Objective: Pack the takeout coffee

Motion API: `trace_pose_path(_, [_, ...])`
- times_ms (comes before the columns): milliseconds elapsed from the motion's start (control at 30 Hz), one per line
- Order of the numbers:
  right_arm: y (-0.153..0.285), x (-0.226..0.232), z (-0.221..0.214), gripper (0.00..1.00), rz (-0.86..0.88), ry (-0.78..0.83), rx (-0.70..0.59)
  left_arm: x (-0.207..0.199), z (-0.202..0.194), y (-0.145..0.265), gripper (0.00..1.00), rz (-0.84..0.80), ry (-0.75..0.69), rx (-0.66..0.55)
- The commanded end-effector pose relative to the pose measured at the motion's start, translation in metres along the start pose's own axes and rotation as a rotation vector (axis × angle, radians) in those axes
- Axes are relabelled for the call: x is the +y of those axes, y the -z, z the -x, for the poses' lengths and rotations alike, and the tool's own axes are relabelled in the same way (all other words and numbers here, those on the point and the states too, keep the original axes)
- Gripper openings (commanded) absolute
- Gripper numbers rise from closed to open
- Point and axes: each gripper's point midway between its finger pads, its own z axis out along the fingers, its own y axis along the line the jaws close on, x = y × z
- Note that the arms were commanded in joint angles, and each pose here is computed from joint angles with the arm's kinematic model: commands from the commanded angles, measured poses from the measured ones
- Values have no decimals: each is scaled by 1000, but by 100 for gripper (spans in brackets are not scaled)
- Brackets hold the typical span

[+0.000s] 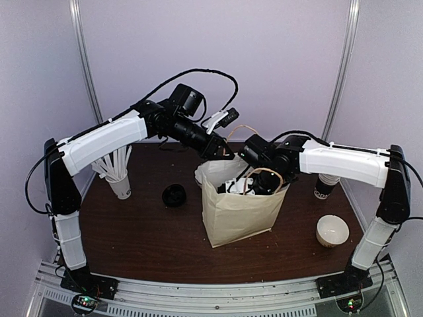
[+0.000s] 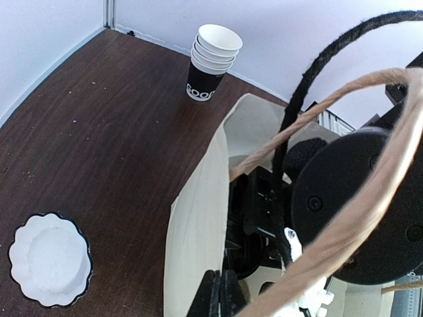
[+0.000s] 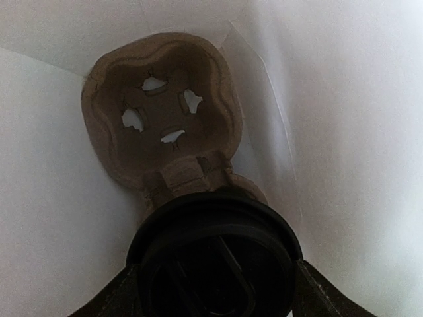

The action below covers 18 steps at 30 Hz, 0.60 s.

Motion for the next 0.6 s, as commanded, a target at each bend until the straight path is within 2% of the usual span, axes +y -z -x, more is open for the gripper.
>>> trace_pose_path(0, [-29, 19, -25, 73, 79, -16, 127, -1, 9, -8, 0, -28, -21, -40])
trace_pose_path(233, [-34, 19, -23, 74, 57, -55, 152, -2, 6, -6, 0, -23, -23, -29])
trace_pose_path(567, [13, 10, 3, 92, 15, -43, 41, -5, 7, -2, 0, -26, -32, -30])
